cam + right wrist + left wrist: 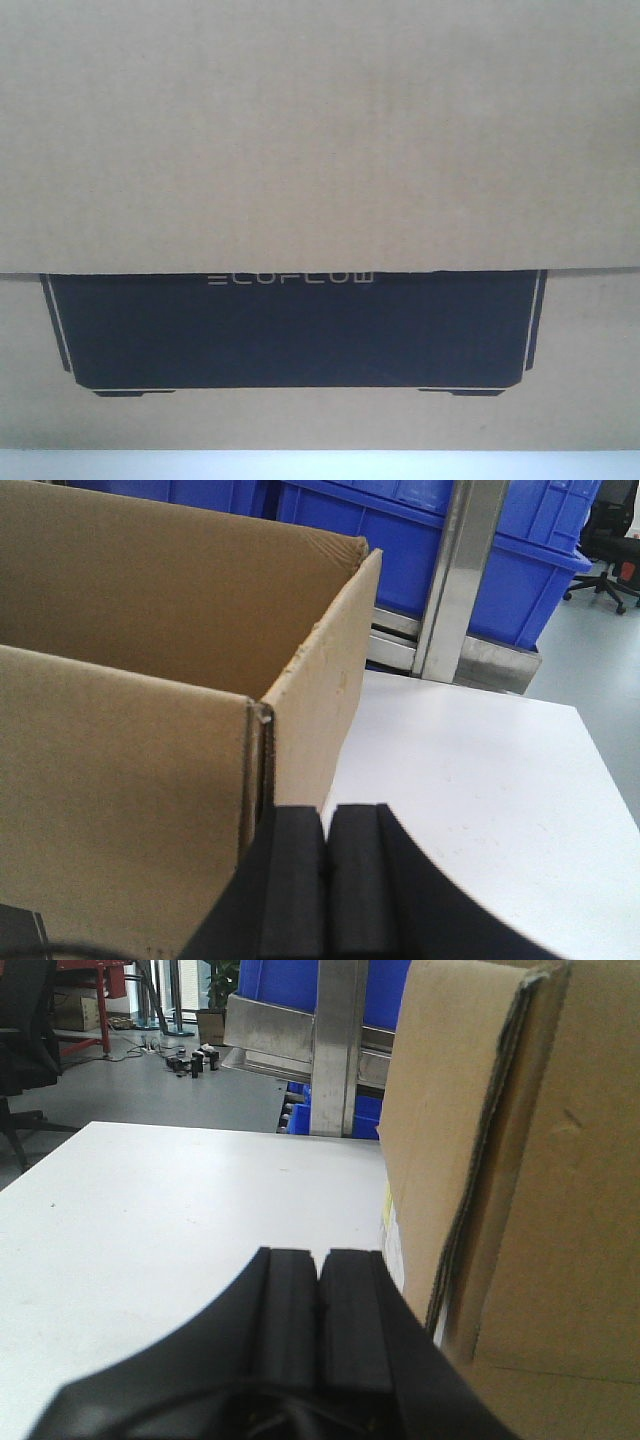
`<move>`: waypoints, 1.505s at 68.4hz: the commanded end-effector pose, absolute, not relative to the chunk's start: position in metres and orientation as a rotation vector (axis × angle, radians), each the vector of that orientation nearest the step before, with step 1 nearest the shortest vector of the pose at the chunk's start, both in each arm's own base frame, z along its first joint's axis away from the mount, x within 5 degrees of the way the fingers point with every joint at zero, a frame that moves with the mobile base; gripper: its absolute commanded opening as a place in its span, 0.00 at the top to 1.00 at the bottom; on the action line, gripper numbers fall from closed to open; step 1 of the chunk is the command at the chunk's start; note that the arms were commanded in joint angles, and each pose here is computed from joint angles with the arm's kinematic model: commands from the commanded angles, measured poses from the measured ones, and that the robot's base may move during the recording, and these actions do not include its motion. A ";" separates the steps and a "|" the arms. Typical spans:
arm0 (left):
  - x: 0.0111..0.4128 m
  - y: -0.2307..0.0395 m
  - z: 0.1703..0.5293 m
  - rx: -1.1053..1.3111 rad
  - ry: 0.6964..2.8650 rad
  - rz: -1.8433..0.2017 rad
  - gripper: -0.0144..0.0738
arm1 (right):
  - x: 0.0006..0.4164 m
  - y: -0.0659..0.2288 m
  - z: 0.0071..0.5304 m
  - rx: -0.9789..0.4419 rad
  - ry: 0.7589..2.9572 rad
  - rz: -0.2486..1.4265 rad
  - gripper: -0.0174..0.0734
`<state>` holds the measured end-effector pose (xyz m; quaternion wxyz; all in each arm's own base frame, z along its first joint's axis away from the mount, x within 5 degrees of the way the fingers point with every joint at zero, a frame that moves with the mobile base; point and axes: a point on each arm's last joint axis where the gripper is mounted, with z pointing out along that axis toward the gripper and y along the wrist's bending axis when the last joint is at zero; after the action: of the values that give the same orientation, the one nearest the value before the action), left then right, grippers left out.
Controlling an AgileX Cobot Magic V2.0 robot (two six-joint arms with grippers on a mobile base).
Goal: Grab box from left shelf to table start
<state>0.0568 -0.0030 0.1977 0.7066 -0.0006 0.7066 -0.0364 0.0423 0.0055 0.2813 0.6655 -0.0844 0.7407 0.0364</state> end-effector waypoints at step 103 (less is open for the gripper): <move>0.055 -0.003 0.208 -0.004 1.460 -0.081 0.95 | 0.056 0.001 0.197 0.073 1.566 0.085 0.74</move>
<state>0.0568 -0.0030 0.1978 0.7071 0.0000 0.7062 -0.0358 0.0564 0.0013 0.1891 0.6714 0.0311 0.7394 0.0403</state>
